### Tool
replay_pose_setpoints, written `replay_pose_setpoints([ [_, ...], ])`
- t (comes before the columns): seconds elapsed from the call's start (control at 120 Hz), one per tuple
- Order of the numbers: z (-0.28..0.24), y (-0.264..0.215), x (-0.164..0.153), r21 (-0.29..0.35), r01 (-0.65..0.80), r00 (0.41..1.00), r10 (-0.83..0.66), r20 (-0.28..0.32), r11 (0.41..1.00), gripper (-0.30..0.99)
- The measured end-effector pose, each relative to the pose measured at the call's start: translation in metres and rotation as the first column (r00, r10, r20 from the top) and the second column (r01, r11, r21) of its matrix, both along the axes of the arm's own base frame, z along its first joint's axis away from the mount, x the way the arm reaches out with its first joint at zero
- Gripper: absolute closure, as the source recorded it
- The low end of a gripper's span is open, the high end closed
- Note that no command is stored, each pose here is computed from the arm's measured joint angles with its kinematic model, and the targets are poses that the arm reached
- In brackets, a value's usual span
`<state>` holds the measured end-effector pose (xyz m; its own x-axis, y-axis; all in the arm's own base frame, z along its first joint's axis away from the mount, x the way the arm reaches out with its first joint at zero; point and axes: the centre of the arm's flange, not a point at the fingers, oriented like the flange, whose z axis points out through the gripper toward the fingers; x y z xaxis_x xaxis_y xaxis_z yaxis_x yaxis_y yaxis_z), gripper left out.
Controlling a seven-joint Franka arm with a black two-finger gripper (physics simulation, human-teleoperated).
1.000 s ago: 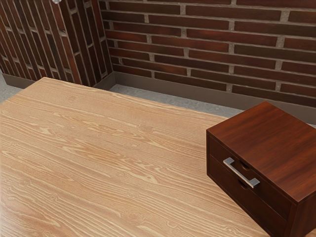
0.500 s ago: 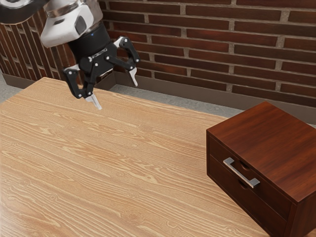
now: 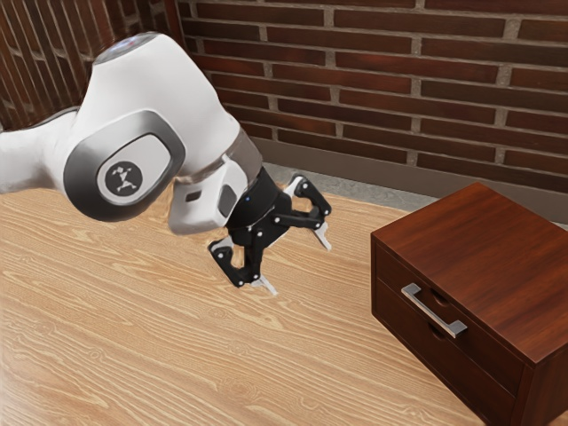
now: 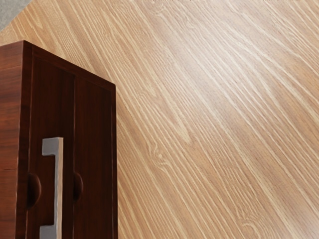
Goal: Pull the drawer handle with one arm to open the drawer
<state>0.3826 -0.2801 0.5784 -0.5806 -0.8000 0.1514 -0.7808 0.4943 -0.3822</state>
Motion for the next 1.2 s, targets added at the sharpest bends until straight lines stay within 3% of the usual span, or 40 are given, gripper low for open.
replay_pose_setpoints([
  [0.217,-0.038,-0.04,0.008,-0.034,0.026,0.999,-0.024,0.042,0.999,0.07],
  [0.4,-0.031,-0.058,-0.003,-0.055,0.047,0.994,-0.041,0.103,0.997,0.09],
  [0.6,-0.026,-0.063,-0.007,-0.067,0.05,0.99,-0.041,0.132,0.996,0.1],
  [0.808,-0.028,-0.079,-0.019,-0.136,0.122,0.989,-0.11,0.094,0.983,0.11],
  [1.058,-0.07,-0.091,0.001,-0.065,0.121,0.99,-0.115,0.086,0.99,0.13],
  [1.2,-0.112,-0.105,0.02,-0.06,0.083,0.994,-0.078,0.082,0.995,0.18],
])
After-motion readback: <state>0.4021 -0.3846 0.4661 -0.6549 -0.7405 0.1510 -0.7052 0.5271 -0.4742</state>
